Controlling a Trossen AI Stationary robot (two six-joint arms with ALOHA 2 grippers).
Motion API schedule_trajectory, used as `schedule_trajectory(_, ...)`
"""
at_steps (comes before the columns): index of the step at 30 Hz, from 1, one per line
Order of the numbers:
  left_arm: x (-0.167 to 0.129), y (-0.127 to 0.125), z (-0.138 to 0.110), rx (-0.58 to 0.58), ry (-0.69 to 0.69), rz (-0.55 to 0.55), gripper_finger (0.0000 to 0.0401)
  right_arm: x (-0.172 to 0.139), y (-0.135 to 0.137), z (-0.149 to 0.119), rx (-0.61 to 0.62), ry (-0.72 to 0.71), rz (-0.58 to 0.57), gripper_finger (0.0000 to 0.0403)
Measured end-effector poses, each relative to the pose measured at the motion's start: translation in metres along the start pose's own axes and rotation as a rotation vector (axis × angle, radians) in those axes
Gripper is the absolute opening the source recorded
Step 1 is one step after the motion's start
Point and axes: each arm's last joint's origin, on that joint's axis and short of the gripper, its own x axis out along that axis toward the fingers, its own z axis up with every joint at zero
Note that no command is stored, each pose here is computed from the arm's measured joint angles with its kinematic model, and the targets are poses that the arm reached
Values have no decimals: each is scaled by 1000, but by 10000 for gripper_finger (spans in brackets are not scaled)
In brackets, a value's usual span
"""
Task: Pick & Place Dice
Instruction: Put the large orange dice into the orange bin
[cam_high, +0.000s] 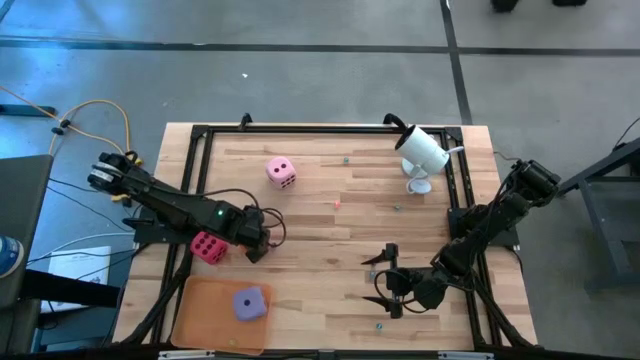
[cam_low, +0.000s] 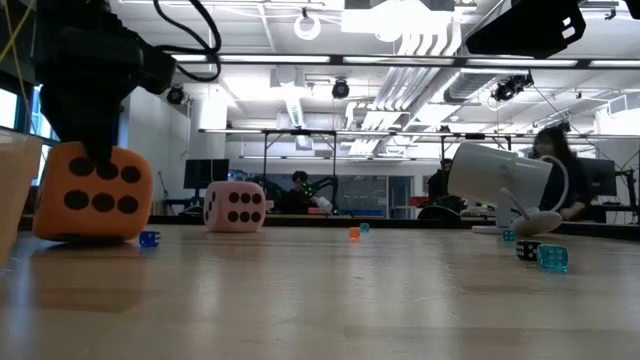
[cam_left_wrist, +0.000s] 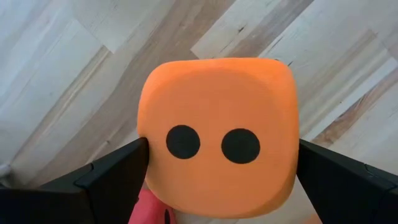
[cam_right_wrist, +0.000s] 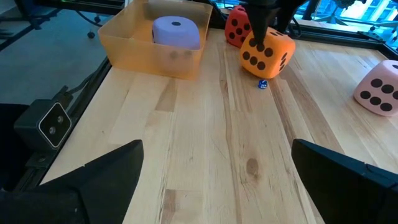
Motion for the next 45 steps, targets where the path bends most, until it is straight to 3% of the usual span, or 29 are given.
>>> schedule_trajectory(19, 16, -11, -11, 1, -53, 107, 375, 0, 0, 0, 0, 0, 0, 398)
schedule_trajectory(34, 16, -13, -16, 15, -107, 126, 375, 0, 0, 0, 0, 0, 0, 398)
schedule_trajectory(45, 19, -15, -17, -3, -61, 117, 375, 0, 0, 0, 1, 0, 0, 398)
